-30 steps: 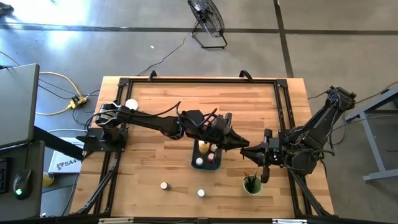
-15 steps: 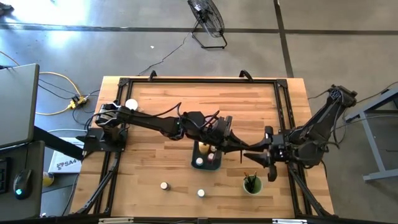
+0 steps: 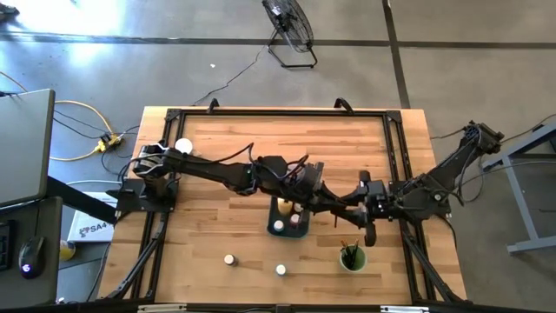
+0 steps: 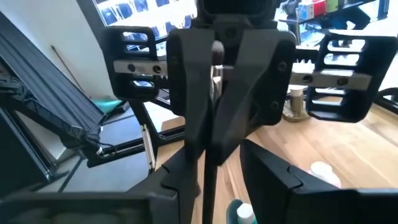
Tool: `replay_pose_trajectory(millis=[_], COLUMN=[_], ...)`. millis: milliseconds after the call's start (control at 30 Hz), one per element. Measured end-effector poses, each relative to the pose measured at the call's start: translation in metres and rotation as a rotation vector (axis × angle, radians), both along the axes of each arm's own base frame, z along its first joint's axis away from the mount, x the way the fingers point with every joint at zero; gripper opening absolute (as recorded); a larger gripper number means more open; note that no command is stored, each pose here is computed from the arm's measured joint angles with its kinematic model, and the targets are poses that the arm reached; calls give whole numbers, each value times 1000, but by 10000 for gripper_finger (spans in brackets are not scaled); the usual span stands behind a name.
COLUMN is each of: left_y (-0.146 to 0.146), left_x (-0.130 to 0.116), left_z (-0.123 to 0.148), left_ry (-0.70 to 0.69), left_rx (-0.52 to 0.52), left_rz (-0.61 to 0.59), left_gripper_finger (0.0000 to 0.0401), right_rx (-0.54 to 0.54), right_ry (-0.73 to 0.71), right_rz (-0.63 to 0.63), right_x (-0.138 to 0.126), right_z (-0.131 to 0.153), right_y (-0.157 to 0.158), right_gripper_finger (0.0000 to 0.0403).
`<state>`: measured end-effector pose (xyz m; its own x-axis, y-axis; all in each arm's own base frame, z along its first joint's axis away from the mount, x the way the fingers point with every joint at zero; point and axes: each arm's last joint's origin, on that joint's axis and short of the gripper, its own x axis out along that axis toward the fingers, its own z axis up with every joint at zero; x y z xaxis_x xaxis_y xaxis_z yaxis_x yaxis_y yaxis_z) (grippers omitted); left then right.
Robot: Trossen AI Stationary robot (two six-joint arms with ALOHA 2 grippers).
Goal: Pick & Place Paint Supplies
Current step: Put the black and silver paint brush into the green cup
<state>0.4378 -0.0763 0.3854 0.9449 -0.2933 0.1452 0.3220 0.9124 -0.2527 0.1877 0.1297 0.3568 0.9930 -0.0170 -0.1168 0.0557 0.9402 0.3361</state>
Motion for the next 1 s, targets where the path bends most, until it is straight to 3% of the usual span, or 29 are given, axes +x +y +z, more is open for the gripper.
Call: replay_pose_trajectory(millis=[167,433,700,1000], left_y=[0,1,1,3], left_x=[0,0,0,1], left_z=[-1,-1,-1,-1], left_ry=[13,12,9,5], left_rx=[0,8,19,29], left_rz=[16,18,21,72], left_gripper_finger=[8,8,9,87], right_rx=[-24,-44,-42,-50], right_ry=[-3,-5,-4,-3], right_rz=[5,8,23,29], right_x=[0,0,0,0], right_z=[0,1,1,0], right_y=[0,0,1,1], right_gripper_finger=[96,16,12,12])
